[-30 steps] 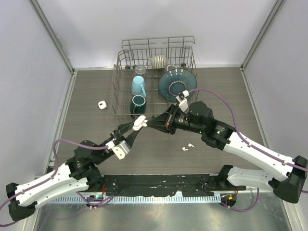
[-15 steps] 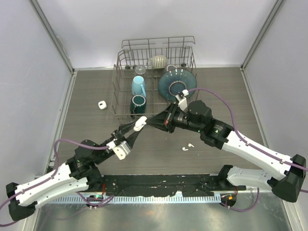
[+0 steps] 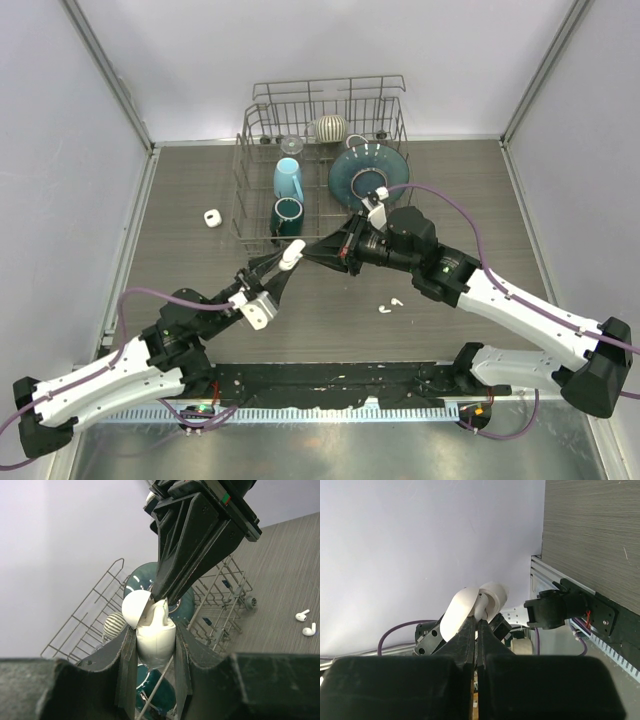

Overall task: Insert the wireless bluetooth earbuds into the charging case
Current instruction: Place the earbud in the charging case.

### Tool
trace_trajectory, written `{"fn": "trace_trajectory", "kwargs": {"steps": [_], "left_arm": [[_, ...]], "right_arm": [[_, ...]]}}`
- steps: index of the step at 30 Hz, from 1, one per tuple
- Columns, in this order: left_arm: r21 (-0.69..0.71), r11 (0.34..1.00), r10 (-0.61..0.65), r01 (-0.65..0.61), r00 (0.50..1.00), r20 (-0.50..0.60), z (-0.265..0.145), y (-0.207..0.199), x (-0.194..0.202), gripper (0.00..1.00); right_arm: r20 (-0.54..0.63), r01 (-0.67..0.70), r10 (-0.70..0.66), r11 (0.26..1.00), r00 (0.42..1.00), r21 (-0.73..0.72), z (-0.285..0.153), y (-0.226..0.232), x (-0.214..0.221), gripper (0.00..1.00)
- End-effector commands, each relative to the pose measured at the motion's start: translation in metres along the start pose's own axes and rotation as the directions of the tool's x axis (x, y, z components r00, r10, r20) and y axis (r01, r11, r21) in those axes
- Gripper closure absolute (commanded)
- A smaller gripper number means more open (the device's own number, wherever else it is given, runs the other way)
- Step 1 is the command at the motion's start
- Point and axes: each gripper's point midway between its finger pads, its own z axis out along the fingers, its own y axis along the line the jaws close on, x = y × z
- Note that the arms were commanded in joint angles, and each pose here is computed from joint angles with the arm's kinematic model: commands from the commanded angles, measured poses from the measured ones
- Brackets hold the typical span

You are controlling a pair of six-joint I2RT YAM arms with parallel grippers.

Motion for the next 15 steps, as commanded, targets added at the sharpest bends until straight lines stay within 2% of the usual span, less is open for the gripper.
{"fn": "trace_trajectory", "kwargs": {"steps": [1,7,8,14,15], "left_arm": [[-0.039,0.999,0.031,-0.026,0.991,0.127,0.005,0.018,-0.037,1.0],[0.004,0.999,0.032,-0.033,0.985,0.172,0.005,0.015,-0.051,1.0],[0.007,1.0,0.029,-0.031,0.984,0.179,0.005,0.015,-0.053,1.0],[0.016,1.0,0.007,-0.01,0.98,0.199,0.001,0.014,-0.058,1.0],[0.016,1.0,0.005,-0.008,0.98,0.197,0.001,0.014,-0.057,1.0]], "right_arm": [[-0.046,0.008,-0.008,1.0,0.999,0.006,-0.001,0.003,0.008,0.99],[-0.105,0.005,-0.004,1.0,0.994,0.009,0.013,0.0,0.011,0.99],[-0.106,0.004,-0.004,1.0,0.994,0.003,0.014,0.002,0.01,0.9],[-0.066,0.016,-0.018,1.0,0.998,-0.026,0.011,0.008,-0.003,0.65],[-0.059,0.019,-0.021,0.999,0.998,-0.032,0.011,0.009,-0.004,0.64]]}}
